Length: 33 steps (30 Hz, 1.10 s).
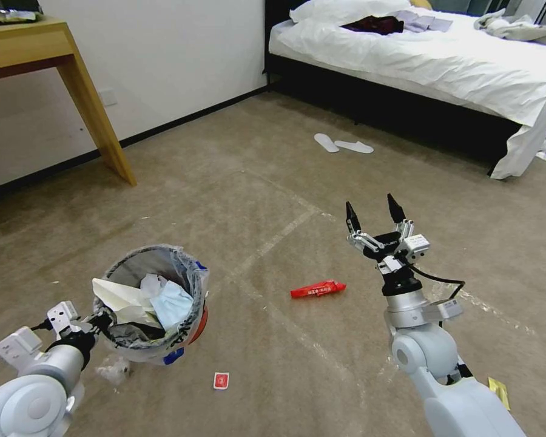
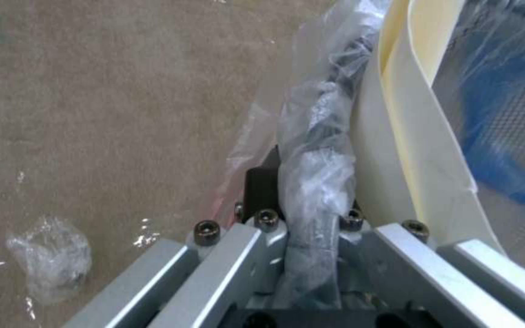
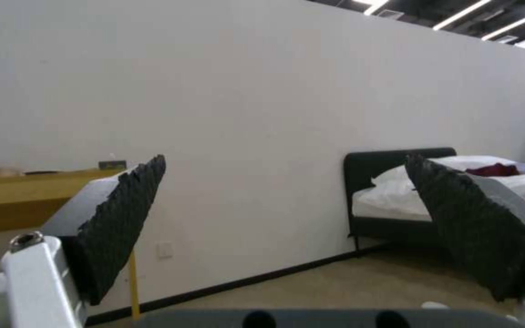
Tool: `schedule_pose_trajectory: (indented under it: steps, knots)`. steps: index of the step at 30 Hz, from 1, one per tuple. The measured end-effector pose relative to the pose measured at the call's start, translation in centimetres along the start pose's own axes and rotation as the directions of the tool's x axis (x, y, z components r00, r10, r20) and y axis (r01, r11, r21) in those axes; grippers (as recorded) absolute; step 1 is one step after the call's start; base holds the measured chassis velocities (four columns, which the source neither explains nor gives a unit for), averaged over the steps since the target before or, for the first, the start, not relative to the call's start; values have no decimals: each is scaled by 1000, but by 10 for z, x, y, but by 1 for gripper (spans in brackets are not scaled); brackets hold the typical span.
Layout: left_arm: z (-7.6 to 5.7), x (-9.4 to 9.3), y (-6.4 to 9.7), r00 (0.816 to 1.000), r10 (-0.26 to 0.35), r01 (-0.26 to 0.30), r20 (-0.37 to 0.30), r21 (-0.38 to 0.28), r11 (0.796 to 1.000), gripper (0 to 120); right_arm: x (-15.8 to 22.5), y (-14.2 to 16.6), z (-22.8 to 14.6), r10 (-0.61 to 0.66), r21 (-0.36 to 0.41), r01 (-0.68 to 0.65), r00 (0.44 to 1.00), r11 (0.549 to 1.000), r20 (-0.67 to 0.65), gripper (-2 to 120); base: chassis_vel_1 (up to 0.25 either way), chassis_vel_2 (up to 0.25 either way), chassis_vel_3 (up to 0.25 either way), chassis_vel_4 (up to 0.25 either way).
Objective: Pick up the trash bin and place the garbage on the floor into it.
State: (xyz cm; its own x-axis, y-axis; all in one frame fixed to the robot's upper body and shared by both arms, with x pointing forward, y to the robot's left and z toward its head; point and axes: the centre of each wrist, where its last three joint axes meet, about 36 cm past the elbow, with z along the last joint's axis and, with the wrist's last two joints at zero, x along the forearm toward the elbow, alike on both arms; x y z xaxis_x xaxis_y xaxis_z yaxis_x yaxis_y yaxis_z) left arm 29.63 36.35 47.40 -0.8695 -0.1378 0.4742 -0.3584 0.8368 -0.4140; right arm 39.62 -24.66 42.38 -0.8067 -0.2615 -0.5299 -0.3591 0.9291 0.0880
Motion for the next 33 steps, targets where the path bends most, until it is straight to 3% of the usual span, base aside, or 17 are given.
schedule_pose_trajectory:
  steps: [33]
  knots:
    - [-5, -7, 6, 1000, -8, 8, -2, 3, 1000, 1, -7, 5, 10, -7, -18, 7, 1000, 1000, -6, 100, 0, 0, 0, 0]
